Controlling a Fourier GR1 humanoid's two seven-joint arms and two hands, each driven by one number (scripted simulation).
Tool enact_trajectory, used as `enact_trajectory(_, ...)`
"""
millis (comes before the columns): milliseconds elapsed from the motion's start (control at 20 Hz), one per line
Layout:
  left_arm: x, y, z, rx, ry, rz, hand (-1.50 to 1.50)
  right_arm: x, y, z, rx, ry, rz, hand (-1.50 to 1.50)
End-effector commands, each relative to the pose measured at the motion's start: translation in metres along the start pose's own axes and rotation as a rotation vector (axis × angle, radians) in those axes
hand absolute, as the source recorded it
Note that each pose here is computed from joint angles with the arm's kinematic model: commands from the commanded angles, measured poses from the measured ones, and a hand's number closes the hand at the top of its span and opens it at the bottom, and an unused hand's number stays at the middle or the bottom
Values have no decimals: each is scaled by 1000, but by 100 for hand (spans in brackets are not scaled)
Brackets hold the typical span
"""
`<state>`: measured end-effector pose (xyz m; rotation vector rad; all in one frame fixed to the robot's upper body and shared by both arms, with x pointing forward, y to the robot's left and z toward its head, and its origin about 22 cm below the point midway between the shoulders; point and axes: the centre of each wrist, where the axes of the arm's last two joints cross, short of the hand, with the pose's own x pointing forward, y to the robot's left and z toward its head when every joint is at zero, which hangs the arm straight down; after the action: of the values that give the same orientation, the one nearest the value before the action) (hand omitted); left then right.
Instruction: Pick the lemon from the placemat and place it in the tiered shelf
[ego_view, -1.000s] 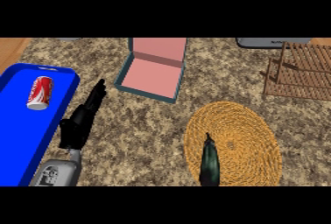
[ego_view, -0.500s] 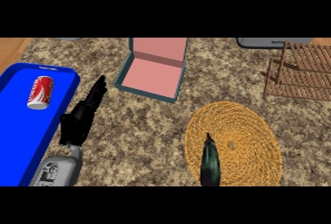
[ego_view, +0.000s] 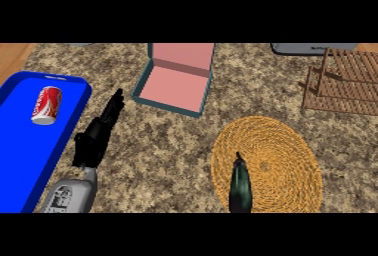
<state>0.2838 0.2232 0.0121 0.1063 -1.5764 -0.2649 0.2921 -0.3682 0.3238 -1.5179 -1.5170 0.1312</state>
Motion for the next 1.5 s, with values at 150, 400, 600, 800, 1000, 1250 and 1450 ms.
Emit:
enact_trajectory(150, 20, 5, -7, 5, -4, -2, 0, -7, 44, -17, -16, -125, 58, 150)
enact_trajectory(400, 16, 0, 2, -18, -5, 2, 0, -34, 51, -34, -80, -34, -29, 150)
enact_trajectory(600, 0, -2, -7, 1, 7, 16, 0, -37, 76, -27, -81, -8, -286, 150)
enact_trajectory(800, 0, -11, 17, -32, -21, 14, 0, -60, 75, -53, -95, -8, -282, 150)
enact_trajectory(1000, 20, -2, -4, -11, -2, -1, 0, -75, 71, -68, -93, -10, -299, 150)
enact_trajectory(1250, 6, -1, 9, -18, -29, 9, 0, -99, 74, -59, -155, 104, 11, 150)
enact_trajectory(1450, -8, 0, 3, 10, 0, 0, 0, -100, 67, -67, -159, 199, -15, -150)
